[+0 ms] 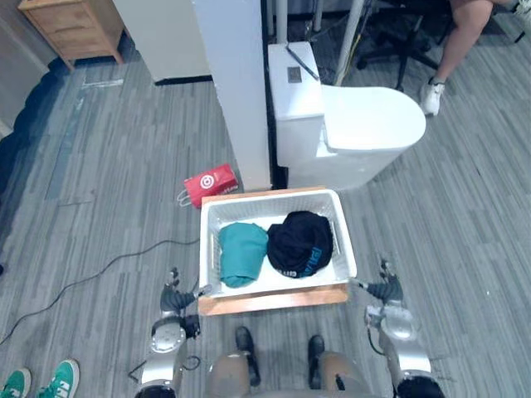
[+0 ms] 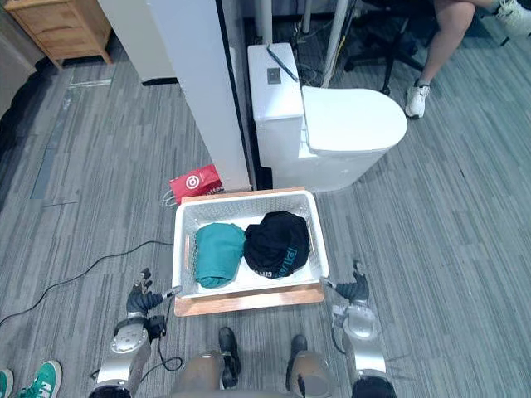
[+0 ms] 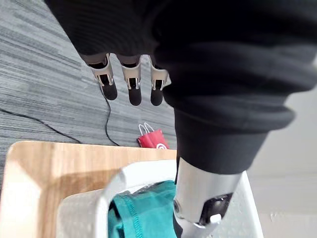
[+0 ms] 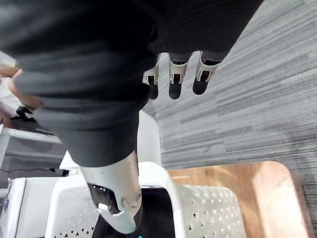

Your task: Pick up the laundry basket with both hands and put the clothes into the washing machine.

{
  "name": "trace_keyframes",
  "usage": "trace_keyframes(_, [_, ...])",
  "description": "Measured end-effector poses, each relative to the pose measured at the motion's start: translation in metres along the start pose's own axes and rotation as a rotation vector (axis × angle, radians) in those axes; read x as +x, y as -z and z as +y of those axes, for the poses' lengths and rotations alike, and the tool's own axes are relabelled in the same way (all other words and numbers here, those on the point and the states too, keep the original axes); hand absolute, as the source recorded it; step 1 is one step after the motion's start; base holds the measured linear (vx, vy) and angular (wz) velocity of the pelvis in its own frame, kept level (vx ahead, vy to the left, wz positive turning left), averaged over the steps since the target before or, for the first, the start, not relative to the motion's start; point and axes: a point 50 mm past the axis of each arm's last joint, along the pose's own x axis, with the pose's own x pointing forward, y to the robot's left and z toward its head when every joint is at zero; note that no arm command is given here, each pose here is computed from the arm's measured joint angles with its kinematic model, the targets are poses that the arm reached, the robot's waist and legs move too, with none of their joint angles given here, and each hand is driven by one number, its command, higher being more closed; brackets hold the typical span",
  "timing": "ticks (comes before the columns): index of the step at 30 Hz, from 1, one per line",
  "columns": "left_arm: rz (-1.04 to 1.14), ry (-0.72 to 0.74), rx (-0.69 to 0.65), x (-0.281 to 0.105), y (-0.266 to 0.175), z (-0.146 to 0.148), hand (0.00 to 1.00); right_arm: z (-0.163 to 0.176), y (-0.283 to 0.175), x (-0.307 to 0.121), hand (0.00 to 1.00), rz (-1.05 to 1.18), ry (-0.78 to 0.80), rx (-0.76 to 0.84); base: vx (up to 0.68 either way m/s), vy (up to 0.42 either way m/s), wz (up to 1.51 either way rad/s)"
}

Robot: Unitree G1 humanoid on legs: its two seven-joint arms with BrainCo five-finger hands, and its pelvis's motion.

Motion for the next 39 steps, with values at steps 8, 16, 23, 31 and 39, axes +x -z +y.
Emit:
trace_keyframes(8, [-0.033,0.016,0.149,0.032,-0.035,-0.015,0.0,0.021,-0.049,0.038,0.0,-0.066,-0.031,-0.064,-0.13,0.018,-0.14])
trace_keyframes(16, [-0.123,0.007,0.218,0.049,-0.08,-0.028,1.0,0.029,-0.114,0.066,1.0,-0.138,0.0,-0.196,-0.15,0.018,-0.01])
trace_keyframes(23, [-0.175,-0.005,0.22,0.051,-0.096,-0.031,1.0,0.023,-0.126,0.069,1.0,-0.177,0.019,-0.285,-0.01,0.007,0.13])
trace_keyframes(31, [-0.224,0.01,0.177,0.046,-0.102,-0.033,1.0,0.016,-0.13,0.066,1.0,-0.221,0.029,-0.27,0.05,-0.006,0.08])
trace_keyframes(39, [-0.242,0.035,0.113,0.002,-0.065,-0.027,1.0,-0.001,-0.07,0.016,1.0,-0.233,0.045,-0.161,0.1,-0.022,0.02])
